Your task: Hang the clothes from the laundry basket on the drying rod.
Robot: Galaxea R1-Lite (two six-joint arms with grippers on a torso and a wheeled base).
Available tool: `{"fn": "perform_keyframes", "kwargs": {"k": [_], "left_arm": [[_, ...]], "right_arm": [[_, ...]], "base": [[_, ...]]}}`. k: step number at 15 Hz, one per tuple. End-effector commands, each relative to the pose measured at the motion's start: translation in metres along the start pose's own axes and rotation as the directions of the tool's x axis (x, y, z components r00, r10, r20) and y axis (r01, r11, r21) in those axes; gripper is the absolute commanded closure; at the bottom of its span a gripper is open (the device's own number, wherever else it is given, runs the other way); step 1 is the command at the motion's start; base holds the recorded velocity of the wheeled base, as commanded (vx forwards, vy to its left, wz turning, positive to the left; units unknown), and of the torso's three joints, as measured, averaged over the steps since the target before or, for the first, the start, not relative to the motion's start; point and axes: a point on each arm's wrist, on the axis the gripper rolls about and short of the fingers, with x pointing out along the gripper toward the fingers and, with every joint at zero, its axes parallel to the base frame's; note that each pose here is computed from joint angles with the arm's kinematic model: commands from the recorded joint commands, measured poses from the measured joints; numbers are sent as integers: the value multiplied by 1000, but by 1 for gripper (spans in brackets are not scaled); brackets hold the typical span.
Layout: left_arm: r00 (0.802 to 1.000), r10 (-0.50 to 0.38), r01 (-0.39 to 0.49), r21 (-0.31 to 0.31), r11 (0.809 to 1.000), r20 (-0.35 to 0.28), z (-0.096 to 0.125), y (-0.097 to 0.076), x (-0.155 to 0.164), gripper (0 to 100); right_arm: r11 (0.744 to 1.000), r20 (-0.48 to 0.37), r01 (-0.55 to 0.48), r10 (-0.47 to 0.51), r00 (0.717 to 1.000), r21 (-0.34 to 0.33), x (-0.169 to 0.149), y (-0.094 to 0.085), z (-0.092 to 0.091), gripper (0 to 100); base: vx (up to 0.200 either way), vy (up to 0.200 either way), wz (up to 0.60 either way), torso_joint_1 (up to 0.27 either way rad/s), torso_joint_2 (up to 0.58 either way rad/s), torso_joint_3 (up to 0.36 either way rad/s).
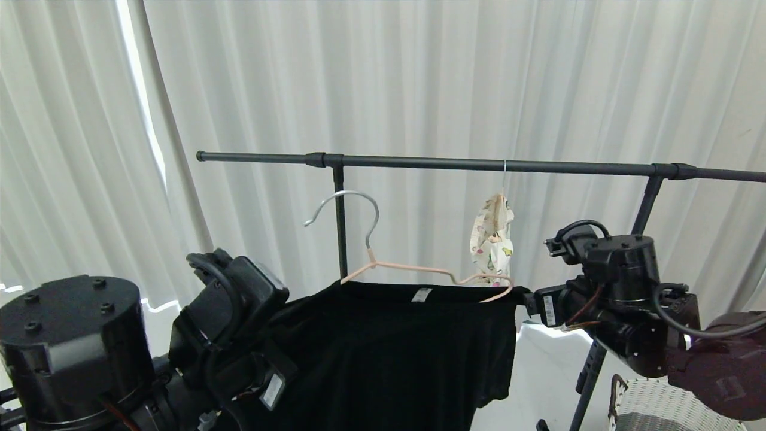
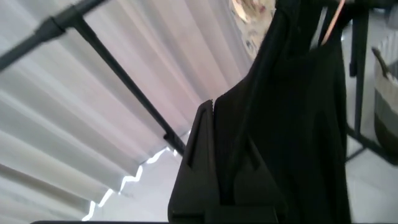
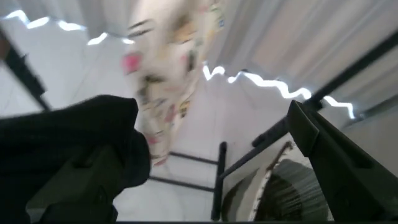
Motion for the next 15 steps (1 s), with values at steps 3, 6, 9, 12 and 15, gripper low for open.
{"fn": "perform_keyframes", "kwargs": {"k": [3,6,9,12,15], "left_arm": [[996,-72,73,23,997,-52,-17,-13,-4,100],[983,-144,150,50,987,-111,-26,-30,3,100],[969,-21,48,104,993,-247,-40,-35,21,100],[973,-185,194,56,979,-135,-17,-66,16,100],[972,-193,201,52,978,-131,-17,-67,15,100]], "right_arm": [[993,112,-114,113,987,6,-36,-20,23,0],[976,164,-214,218,962,-41,-60,-29,34,0],[931,104,-346,358,928,-120,-87,-40,32,0],[876,37,-447,460,887,-183,-94,-42,25,0],[810,-45,-528,536,843,-254,-95,-41,17,0]], "base": [[0,0,0,0,0,0],[0,0,0,0,0,0],[0,0,0,0,0,0],[0,0,0,0,0,0],[0,0,0,0,0,0]]}}
